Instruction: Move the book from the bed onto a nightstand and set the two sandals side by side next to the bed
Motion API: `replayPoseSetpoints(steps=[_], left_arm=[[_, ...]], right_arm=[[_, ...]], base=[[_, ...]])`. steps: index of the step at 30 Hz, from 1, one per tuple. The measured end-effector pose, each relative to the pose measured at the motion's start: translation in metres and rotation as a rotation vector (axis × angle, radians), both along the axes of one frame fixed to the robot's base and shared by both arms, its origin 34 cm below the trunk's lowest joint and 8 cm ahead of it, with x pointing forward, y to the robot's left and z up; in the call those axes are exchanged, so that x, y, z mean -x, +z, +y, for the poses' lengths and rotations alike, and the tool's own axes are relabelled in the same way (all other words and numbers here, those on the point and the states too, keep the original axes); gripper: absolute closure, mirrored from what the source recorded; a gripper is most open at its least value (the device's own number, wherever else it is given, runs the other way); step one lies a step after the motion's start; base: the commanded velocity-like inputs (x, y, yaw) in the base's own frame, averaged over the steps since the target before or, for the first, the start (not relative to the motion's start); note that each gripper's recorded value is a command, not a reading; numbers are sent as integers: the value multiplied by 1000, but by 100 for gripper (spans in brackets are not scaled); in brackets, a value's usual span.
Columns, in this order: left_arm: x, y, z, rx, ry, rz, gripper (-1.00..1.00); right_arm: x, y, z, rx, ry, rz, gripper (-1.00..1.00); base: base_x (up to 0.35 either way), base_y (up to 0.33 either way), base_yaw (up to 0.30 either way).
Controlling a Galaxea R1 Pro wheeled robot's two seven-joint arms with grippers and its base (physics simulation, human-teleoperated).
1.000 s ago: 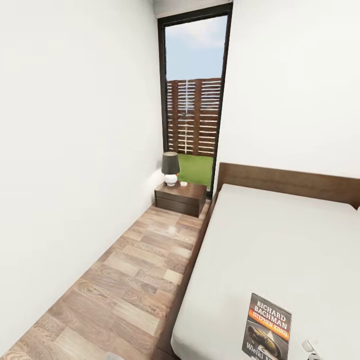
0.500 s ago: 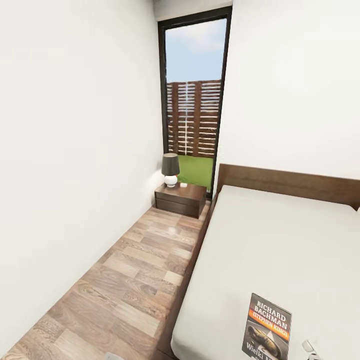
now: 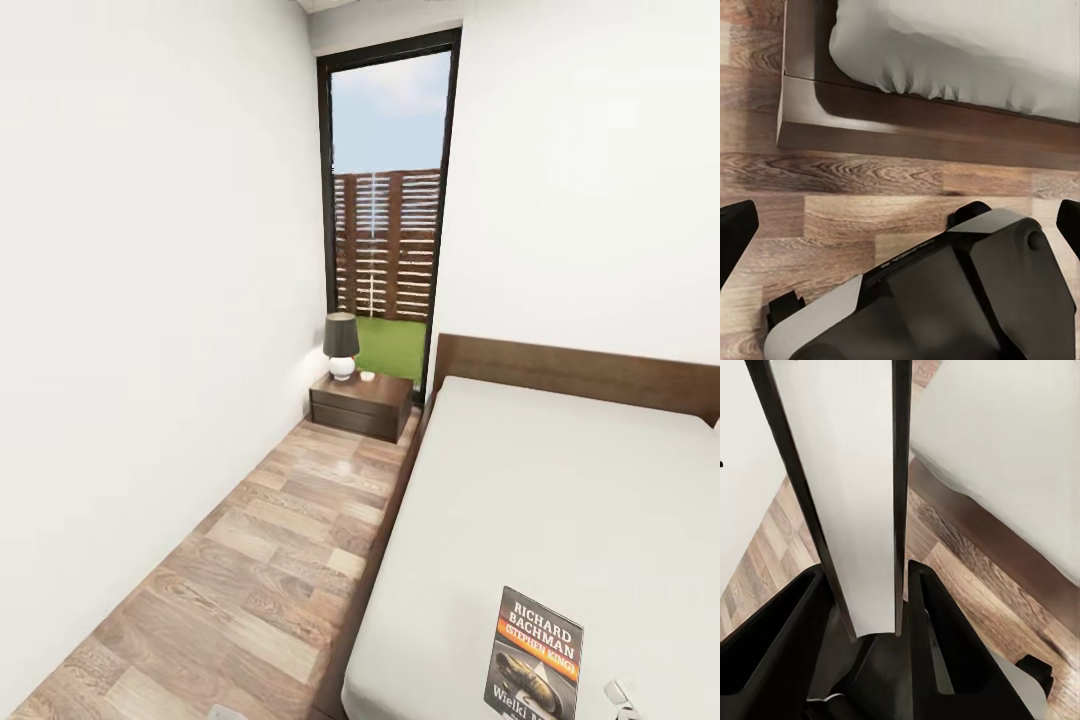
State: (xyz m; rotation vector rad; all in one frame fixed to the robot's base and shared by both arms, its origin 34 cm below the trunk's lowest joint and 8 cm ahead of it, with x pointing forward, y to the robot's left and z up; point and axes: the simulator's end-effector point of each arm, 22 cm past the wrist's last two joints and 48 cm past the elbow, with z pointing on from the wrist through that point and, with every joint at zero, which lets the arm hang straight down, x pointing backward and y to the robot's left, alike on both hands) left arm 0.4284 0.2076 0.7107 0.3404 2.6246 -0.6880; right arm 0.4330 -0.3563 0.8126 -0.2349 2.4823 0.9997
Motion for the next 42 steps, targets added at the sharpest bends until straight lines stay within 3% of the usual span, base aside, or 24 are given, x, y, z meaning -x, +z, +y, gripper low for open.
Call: replayPoseSetpoints(steps=[14,42], left_arm=[[-1,1,0,0,0,-4,-100],[-2,2,0,0,0,-8,-100]], right_arm=[[0,1,0,-1,1,-2,100],[0,2,0,2,2,-4,100]], base=[[0,0,30],[0,0,275]])
